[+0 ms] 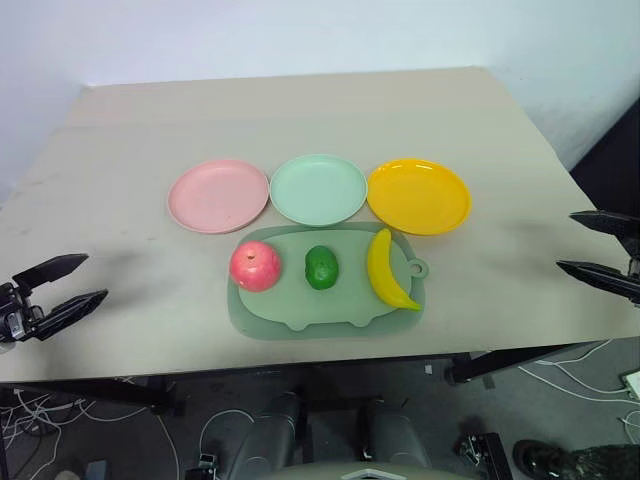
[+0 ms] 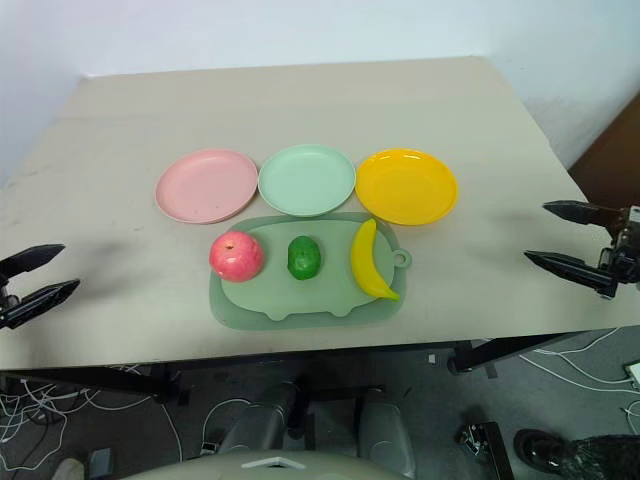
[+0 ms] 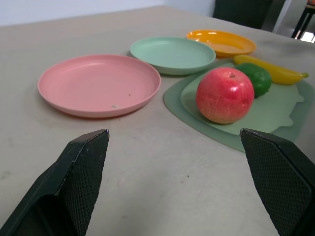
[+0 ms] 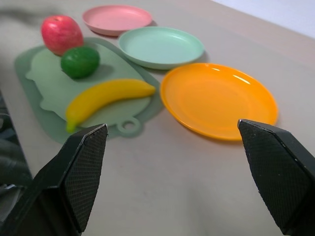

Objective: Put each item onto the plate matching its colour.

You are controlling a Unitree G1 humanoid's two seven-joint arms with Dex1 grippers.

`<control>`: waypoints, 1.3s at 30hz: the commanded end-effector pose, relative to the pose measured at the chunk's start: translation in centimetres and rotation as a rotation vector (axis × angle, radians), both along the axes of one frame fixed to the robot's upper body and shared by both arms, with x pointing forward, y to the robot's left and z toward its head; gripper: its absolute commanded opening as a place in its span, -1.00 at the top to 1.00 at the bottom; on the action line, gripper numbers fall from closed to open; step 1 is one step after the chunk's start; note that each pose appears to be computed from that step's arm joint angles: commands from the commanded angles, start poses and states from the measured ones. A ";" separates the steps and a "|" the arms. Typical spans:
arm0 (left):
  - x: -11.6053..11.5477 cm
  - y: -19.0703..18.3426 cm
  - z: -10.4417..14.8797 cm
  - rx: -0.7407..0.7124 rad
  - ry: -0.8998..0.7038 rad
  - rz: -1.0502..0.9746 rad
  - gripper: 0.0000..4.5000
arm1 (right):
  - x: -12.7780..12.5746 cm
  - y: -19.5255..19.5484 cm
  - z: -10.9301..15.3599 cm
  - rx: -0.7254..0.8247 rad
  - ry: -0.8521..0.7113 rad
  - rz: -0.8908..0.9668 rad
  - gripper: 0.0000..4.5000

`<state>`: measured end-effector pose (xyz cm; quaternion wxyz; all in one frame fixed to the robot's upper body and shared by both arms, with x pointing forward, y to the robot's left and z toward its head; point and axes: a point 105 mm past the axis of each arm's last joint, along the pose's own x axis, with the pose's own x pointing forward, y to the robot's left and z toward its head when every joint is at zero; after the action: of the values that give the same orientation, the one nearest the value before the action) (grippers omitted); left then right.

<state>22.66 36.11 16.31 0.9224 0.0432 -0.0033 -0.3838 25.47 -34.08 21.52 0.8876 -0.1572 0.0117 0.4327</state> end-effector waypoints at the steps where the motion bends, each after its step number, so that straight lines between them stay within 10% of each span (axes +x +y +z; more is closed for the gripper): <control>1: -0.3 0.8 1.6 0.032 -0.041 0.014 -1.00 | 0.0 -0.7 1.2 -0.034 -0.040 -0.010 -1.00; 39: 1.3 -4.5 1.1 0.026 -0.066 -0.135 -1.00 | -0.8 2.0 -1.9 0.039 -0.015 0.014 -1.00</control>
<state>24.07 32.02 16.69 0.8991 0.0563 -0.0239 -0.4335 24.88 -32.27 18.30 0.8878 -0.1349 0.0236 0.4393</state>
